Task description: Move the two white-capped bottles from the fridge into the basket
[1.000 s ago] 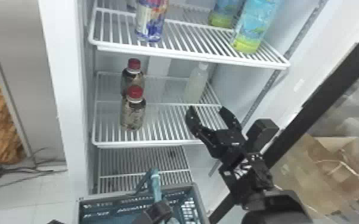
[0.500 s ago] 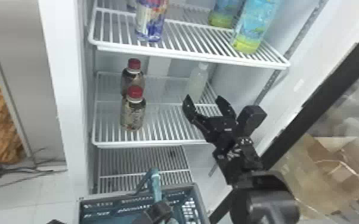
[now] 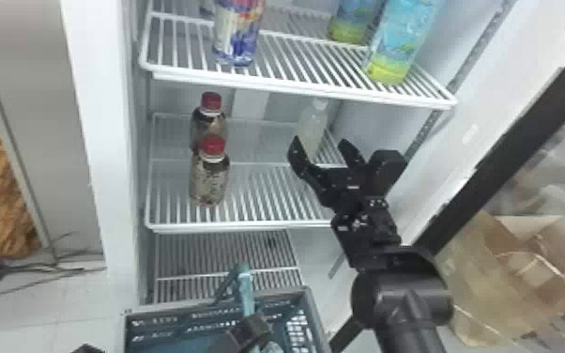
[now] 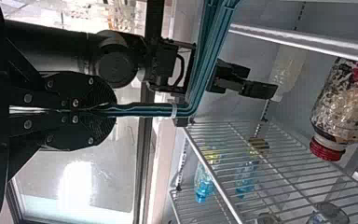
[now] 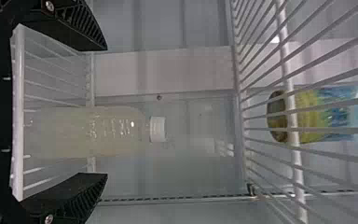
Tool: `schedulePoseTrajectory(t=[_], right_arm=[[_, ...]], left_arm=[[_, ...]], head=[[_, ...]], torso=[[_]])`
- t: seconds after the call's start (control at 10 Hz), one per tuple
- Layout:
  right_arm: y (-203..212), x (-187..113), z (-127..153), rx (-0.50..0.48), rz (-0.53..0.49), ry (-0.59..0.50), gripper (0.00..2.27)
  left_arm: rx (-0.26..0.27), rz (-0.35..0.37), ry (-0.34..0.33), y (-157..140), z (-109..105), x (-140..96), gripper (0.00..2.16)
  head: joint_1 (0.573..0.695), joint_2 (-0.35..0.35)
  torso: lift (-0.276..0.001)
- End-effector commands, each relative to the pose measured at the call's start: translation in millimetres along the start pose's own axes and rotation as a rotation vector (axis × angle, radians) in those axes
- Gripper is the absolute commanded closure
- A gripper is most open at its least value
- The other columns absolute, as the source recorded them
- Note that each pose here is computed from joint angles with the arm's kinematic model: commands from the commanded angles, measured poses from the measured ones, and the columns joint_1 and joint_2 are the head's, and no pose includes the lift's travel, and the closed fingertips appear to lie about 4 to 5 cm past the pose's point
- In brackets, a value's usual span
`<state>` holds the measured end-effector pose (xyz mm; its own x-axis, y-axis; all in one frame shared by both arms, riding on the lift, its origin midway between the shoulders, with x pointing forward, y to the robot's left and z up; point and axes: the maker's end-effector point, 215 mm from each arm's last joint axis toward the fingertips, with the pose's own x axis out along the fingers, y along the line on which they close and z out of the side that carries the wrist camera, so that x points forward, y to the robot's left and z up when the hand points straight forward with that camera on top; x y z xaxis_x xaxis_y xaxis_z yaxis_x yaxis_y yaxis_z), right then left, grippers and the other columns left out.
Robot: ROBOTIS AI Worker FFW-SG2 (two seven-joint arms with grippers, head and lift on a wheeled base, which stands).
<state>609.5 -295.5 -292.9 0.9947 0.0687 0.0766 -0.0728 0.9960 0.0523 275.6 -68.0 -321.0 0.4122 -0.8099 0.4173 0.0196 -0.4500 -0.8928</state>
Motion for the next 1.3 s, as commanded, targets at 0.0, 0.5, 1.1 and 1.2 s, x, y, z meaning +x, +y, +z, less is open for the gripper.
schedulePoseTrajectory(t=[0.0,0.5,1.1,1.2], right_arm=[[-4,10,-1,0.005,-0.009,0.004,0.08],[-9,42,-9,0.002,-0.031,0.022,0.08],[-14,68,-14,-0.009,-0.061,0.05,0.08],[-14,70,-13,-0.013,-0.063,0.051,0.09]], left_arm=[[0.0,0.0,0.003,0,0,1,1.12],[-0.003,-0.006,0.007,-2,-1,3,1.12],[-0.005,-0.008,0.012,-2,-1,5,1.12],[-0.004,-0.008,0.02,-3,-2,7,1.12]], head=[[0.695,-0.35],[0.695,-0.35],[0.695,-0.35],[0.695,-0.35]], torso=[[-0.26],[-0.26],[-0.26],[-0.26]])
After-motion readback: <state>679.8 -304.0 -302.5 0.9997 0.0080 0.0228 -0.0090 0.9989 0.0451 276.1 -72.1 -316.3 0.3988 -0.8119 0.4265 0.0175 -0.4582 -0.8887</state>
